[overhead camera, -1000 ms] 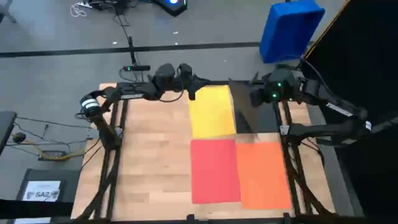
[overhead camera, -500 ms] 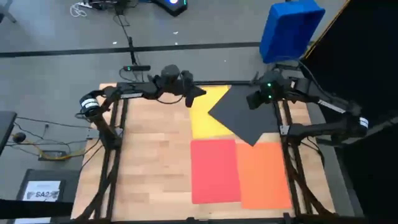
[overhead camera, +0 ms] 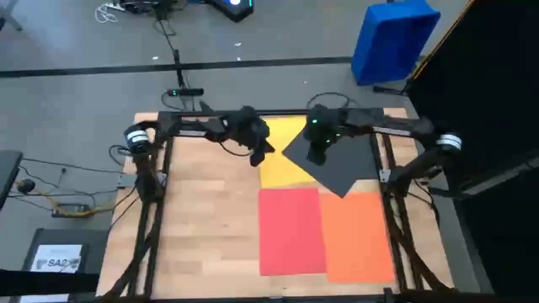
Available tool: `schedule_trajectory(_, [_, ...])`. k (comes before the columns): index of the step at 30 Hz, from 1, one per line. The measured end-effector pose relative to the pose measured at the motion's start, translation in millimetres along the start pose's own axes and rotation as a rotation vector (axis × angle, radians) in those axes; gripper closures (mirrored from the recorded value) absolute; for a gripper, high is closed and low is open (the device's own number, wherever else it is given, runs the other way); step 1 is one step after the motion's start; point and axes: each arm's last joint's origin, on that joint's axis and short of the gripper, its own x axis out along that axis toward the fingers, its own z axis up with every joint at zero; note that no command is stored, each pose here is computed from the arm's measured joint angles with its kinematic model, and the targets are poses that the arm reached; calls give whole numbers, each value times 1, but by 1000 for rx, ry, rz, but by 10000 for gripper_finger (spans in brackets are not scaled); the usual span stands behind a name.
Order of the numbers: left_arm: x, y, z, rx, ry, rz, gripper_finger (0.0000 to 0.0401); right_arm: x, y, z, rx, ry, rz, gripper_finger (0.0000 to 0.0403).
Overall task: Organize paper
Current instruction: Stack the black the paper on top of the black paper
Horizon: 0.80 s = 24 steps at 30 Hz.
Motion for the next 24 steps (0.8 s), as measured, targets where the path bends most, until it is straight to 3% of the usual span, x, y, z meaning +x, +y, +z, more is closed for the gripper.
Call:
schedule_trajectory(4, [5,4,-7,12,45,60,401,22,4,5,-241,19,5,319])
schedule_trajectory(6, [5,4,-10,26,76,82,401,30,5,8,-289,20,-27,303])
schedule_trajectory(9, [5,5,-12,64,109,113,401,43,3,9,-294,38,-55,285])
schedule_trajectory(16, [9,4,-11,58,216,95,401,81,7,1,-292,158,26,278])
schedule_trajectory(24, [39,1,-9,93,329,29,401,74,13,18,-302,107,29,287])
